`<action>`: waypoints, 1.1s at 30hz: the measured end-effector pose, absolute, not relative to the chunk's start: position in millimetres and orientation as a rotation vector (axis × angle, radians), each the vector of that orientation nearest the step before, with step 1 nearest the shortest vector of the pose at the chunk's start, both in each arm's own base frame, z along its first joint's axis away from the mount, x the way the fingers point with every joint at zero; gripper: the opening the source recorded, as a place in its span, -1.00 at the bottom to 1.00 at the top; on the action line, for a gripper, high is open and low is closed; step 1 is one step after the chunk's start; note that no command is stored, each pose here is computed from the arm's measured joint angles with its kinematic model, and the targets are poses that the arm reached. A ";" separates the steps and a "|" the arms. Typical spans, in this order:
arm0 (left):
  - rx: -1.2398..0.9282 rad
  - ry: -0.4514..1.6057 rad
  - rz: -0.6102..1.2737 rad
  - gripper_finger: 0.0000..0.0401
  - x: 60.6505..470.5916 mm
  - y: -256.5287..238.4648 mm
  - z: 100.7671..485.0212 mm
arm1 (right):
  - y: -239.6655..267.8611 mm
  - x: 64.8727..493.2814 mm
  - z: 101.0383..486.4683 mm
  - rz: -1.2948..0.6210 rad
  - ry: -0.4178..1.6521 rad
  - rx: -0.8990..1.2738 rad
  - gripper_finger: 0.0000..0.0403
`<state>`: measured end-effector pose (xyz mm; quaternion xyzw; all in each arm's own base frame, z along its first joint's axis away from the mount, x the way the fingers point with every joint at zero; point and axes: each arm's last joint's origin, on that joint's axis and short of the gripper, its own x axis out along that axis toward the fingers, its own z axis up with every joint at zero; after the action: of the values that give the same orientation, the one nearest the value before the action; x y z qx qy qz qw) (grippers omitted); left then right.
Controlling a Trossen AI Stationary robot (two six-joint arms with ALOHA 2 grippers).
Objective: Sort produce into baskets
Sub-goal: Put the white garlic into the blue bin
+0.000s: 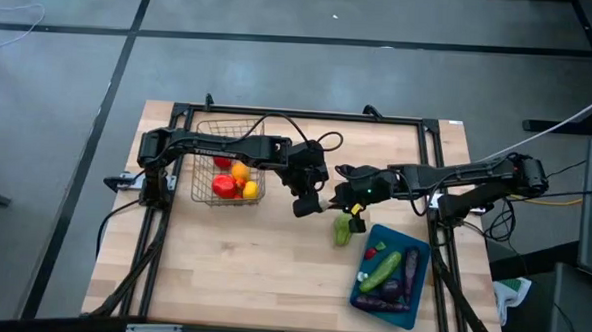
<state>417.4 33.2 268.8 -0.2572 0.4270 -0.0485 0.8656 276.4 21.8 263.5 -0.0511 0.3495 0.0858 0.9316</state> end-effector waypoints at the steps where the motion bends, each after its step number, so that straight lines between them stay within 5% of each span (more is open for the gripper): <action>1: -0.530 0.895 -0.105 0.04 417.3 33.2 268.7 | 21.9 276.5 263.6 0.176 0.715 -0.105 -0.91; 11: -0.494 0.896 -0.107 0.40 415.5 36.7 269.5 | 21.9 273.0 261.9 0.180 0.751 -0.101 -0.91; 27: -0.023 0.660 -0.061 0.40 330.8 12.9 382.3 | 59.0 243.1 250.3 0.375 1.057 0.159 -0.91; 33: -0.019 0.610 -0.064 0.40 284.0 1.5 384.6 | 86.6 230.2 247.8 0.394 1.150 0.203 -0.91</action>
<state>284.0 1.5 384.6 -0.0095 0.3001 -0.0314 0.9533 230.2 86.6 247.8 0.0952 0.5392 0.1849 0.8161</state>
